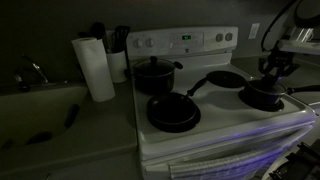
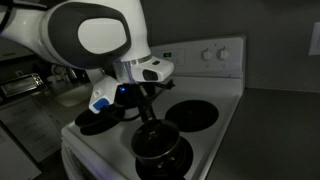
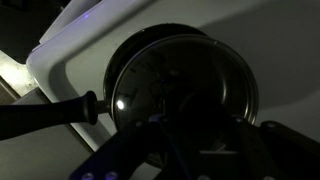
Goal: Cover the pot
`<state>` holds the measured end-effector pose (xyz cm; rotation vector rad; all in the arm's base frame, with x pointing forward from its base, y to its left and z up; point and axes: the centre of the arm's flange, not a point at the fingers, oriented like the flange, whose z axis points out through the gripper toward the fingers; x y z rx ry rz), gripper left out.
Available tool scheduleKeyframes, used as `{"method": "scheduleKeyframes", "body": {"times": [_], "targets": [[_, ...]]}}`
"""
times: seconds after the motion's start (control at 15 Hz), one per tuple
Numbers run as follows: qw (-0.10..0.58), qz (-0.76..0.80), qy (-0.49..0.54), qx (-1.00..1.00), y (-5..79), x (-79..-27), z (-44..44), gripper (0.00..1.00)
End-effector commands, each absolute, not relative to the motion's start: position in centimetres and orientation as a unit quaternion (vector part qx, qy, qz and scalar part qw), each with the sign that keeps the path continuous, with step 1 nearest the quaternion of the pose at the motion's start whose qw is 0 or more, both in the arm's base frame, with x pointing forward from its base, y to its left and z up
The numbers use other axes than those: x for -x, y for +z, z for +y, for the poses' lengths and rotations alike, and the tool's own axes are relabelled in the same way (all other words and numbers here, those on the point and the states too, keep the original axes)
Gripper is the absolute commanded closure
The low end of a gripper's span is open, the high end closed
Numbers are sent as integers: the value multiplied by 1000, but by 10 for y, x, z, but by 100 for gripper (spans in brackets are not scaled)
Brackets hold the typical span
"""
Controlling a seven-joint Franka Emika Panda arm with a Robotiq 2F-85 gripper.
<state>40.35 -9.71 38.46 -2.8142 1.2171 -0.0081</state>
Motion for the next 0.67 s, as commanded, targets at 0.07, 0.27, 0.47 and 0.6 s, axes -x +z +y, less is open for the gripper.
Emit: {"method": "scheduleKeyframes", "body": {"times": [0.07, 0.27, 0.47, 0.6], "targets": [[11, 381, 77, 921, 360, -401, -113, 85], [1, 385, 76, 920, 359, -401, -117, 85], [-6, 397, 50, 917, 361, -402, -121, 85], [-6, 405, 37, 913, 362, -403, -121, 85]]}}
